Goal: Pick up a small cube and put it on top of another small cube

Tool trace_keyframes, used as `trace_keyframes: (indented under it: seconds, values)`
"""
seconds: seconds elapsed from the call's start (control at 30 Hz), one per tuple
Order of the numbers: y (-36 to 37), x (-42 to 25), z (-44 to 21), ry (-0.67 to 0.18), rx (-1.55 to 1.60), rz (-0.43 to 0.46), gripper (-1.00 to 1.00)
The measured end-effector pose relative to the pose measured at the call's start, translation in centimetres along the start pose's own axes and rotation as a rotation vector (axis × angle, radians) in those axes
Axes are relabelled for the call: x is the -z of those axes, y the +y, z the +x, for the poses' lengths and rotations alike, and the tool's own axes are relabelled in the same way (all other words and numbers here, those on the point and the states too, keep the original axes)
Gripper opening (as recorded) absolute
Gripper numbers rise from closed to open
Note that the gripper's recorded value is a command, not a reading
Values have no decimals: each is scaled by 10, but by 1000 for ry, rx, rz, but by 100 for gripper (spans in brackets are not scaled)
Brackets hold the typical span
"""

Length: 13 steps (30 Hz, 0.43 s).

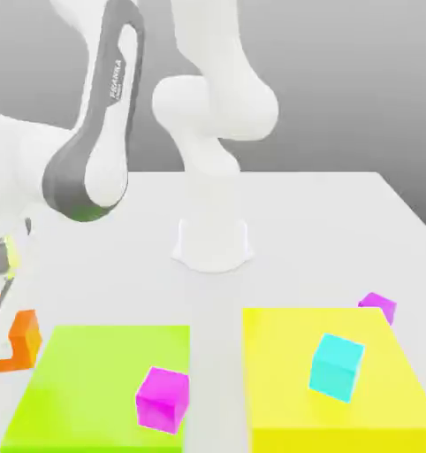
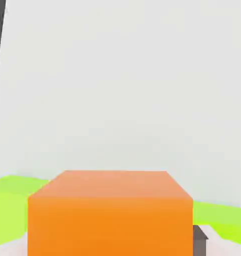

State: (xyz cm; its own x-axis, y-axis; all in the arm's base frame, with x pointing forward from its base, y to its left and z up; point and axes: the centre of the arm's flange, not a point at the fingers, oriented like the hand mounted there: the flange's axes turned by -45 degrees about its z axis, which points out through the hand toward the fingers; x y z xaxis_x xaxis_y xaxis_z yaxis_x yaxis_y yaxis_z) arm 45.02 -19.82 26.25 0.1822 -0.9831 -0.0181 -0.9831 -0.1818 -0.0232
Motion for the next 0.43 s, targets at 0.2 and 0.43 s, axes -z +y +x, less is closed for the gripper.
trace_keyframes:
  seconds: [0.2, 0.43]
  values:
    - [-60, 29, -147, 15, 133, -20, -100]
    - [-52, -16, -129, 18, 78, -22, 100]
